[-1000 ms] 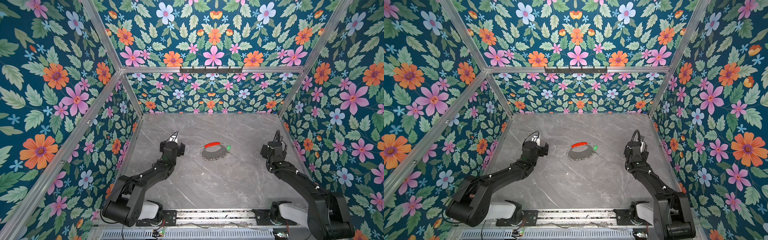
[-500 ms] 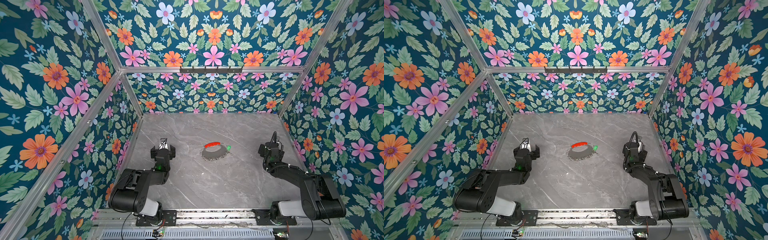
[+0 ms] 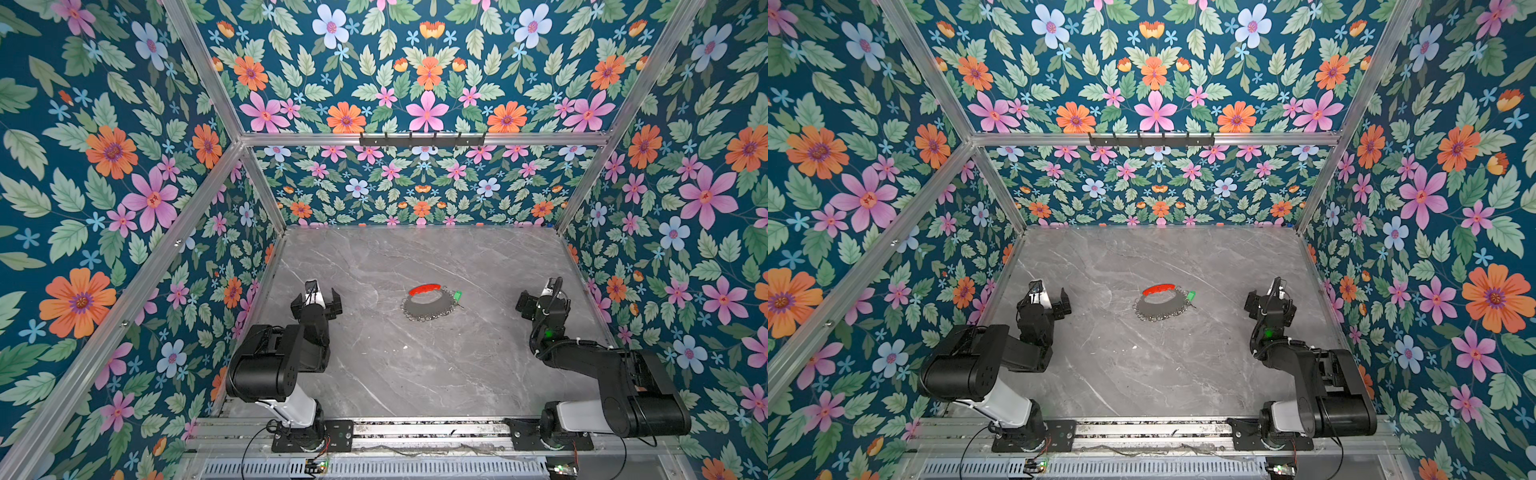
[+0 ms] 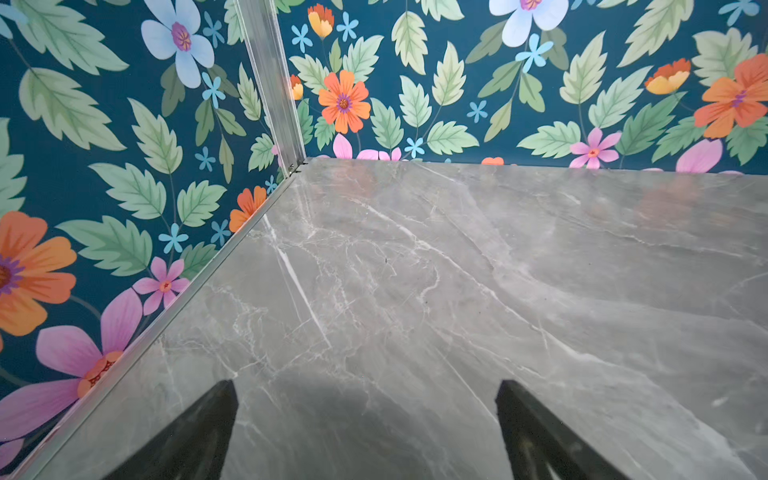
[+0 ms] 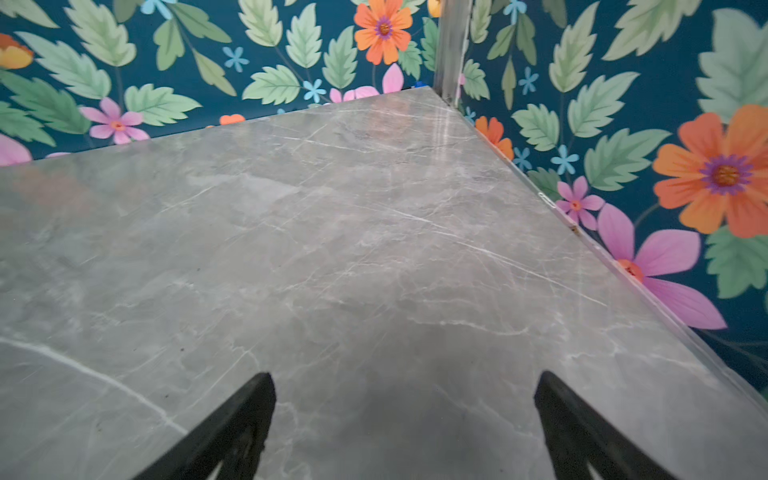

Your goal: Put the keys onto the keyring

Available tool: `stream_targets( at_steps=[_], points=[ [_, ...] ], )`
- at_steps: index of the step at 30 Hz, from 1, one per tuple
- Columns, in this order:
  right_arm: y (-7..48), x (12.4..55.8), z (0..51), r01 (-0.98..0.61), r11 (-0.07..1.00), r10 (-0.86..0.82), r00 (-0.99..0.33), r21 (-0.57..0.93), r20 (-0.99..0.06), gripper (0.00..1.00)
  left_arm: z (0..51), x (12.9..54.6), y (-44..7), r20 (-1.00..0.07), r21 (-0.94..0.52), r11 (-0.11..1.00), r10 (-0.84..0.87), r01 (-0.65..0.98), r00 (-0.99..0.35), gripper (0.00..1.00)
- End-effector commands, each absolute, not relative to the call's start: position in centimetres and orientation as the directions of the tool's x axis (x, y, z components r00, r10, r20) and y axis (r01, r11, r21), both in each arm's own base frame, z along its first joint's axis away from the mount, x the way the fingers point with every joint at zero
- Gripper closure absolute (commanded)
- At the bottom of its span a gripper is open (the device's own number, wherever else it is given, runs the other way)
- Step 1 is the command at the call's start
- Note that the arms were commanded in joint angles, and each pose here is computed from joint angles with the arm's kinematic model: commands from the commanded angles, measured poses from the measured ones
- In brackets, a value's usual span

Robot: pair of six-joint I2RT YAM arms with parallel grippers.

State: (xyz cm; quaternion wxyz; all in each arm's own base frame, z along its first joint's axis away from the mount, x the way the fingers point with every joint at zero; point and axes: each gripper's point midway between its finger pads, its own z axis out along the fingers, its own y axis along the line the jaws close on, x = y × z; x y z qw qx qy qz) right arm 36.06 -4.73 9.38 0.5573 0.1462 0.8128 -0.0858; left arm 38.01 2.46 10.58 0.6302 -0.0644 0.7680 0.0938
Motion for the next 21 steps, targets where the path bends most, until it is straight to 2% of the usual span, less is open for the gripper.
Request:
stream_targets(
  at_steps=[1,3,5,7,9,21],
  points=[
    [-3.4,37.2,11.1,0.241,0.97,0.083,-0.209,0.031,-0.974,0.01,11.3,38.4,2.1,-0.986,0.047,0.979,0.013,-0.198,-0.168,0.0],
    [-3.1,36.7,9.8,0.239,0.971,0.104,-0.296,0.032,-0.949,0.01,11.3,38.4,2.1,-0.985,0.048,0.979,0.014,-0.197,-0.171,0.0],
    [-3.5,37.2,10.9,0.246,0.969,0.091,-0.226,0.034,-0.97,0.01,11.3,38.4,2.2,-0.986,0.047,0.979,0.013,-0.198,-0.169,0.0],
    [-3.0,36.9,9.9,0.23,0.973,0.096,-0.291,0.028,-0.952,0.01,11.2,38.4,2.1,-0.985,0.048,0.979,0.014,-0.197,-0.172,0.0],
    [-3.1,37.2,10.3,0.226,0.974,0.084,-0.261,0.023,-0.962,0.01,11.3,38.4,2.1,-0.985,0.047,0.979,0.013,-0.197,-0.17,0.0],
    [-3.3,37.2,10.2,0.238,0.971,0.096,-0.269,0.031,-0.958,0.01,11.2,38.4,2.1,-0.985,0.048,0.979,0.014,-0.196,-0.172,0.0]
  ],
)
